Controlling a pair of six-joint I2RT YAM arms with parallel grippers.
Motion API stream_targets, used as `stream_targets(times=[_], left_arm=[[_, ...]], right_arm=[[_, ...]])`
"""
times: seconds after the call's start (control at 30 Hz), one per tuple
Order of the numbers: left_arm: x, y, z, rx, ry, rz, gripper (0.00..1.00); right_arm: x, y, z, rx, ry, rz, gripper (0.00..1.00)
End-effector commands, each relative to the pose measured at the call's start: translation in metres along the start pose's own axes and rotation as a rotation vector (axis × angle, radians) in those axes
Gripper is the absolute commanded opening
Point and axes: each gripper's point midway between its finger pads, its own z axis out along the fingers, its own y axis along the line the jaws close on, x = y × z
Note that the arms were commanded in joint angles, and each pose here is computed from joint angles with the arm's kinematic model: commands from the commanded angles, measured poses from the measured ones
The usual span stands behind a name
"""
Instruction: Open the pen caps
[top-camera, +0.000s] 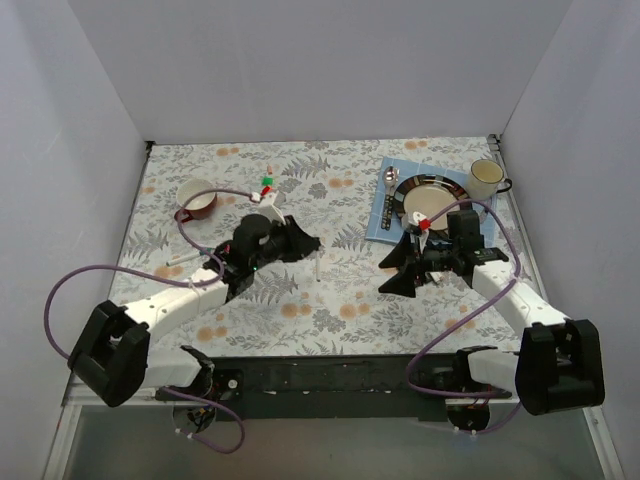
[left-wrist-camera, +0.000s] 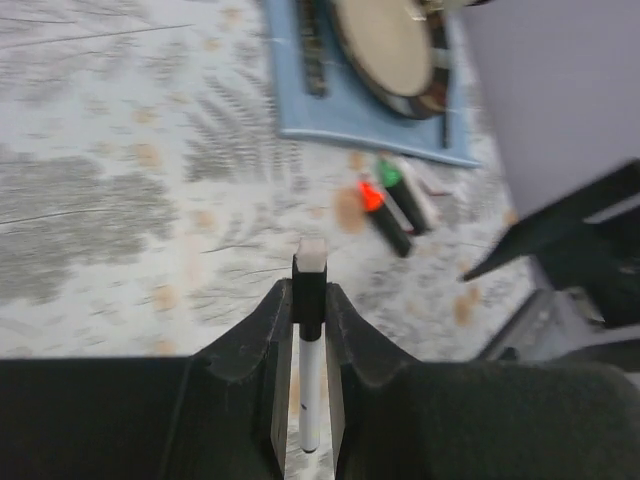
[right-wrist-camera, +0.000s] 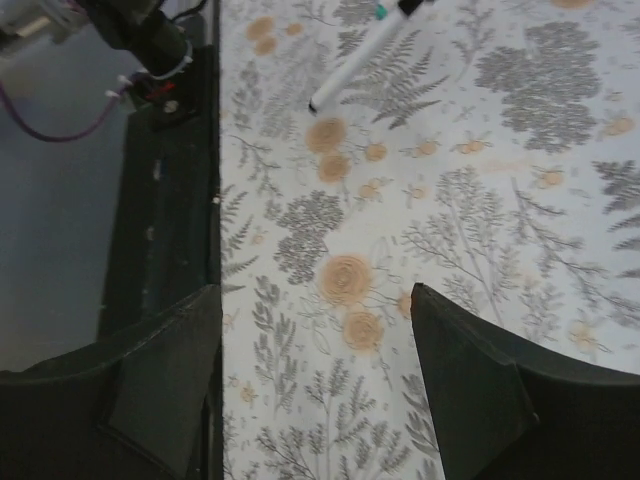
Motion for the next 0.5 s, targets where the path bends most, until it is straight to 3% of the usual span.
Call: stream_targets(times=[0.0,0.1,0.17,0.2,0.47], left_arm=[[0.016,-0.085,-0.003,0.291,-0.129,-0.169,0.0],[0.023,-0.096,0.004,0.29,-0.212,-0.256,0.0],[0.027,-0.101,0.013,0.271,-0.258,-0.296,0.0],[0.025,-0.105,0.015,0.271,-0.279,-0.306,0.0],[0.036,-0.122,0.04,0.217,-0.34,-0.348,0.0]], right_arm=[[-0.014,0.026,0.01,-0.23,-0.095,0.138,0.83],[-0.008,0.023,0.014,-0.227,-0.071,0.226,0.81],[-0.008,0.006,0.018,-0.134,-0.069,0.206,0.8],[0.001,0.005,0.019,-0.099,-0.063,0.305,0.8],[0.004,-0.02,0.028,0.074,-0.057,0.397,0.77]])
